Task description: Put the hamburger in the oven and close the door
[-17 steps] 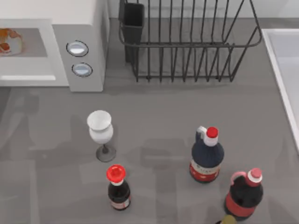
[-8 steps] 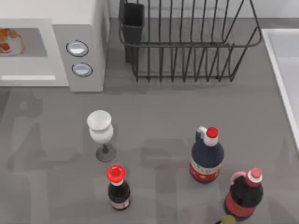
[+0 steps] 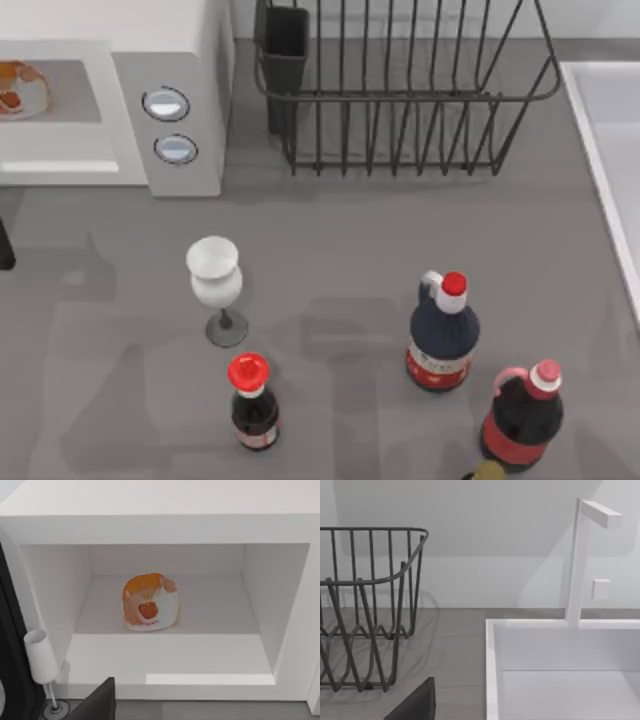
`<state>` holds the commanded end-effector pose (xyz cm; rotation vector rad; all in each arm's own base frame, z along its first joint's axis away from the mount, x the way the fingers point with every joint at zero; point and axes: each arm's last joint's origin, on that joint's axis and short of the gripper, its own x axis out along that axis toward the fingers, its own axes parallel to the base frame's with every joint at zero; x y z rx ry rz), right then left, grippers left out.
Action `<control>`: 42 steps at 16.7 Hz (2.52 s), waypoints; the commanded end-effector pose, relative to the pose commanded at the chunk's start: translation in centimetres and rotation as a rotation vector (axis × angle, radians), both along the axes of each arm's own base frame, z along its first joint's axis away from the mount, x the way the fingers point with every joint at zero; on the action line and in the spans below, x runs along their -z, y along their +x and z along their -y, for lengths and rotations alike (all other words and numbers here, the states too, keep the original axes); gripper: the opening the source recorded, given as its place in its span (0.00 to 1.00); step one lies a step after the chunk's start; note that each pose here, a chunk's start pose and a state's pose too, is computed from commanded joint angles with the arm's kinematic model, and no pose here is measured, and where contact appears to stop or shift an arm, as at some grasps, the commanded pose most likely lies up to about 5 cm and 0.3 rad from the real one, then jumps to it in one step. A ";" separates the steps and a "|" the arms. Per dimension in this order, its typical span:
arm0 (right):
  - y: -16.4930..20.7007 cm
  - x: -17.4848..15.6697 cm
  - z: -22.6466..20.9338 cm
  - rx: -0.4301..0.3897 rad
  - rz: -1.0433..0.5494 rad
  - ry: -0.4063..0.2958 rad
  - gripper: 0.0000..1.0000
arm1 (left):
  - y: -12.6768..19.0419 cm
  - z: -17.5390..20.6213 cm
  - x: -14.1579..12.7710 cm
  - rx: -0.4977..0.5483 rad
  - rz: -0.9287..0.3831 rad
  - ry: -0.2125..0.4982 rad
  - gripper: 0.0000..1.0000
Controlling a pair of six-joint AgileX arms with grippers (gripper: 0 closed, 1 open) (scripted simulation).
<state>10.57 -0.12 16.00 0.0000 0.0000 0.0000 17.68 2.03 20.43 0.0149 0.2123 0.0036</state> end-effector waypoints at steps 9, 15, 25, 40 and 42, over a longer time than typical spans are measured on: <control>0.0 0.0 0.0 0.000 0.000 0.000 1.00 | -6.7 2.0 3.5 0.003 0.194 -0.011 1.00; 0.0 0.0 0.0 0.000 0.000 0.000 1.00 | -7.1 2.1 4.4 0.004 0.212 -0.015 1.00; 0.0 0.0 0.0 0.000 0.000 0.000 1.00 | -7.1 2.1 4.4 0.004 0.212 -0.015 0.40; 0.0 0.0 0.0 0.000 0.000 0.000 1.00 | -7.1 2.2 4.4 0.003 0.213 -0.015 0.00; 0.0 0.0 0.0 0.000 0.000 0.000 1.00 | -7.0 2.4 4.6 0.005 0.215 -0.015 0.00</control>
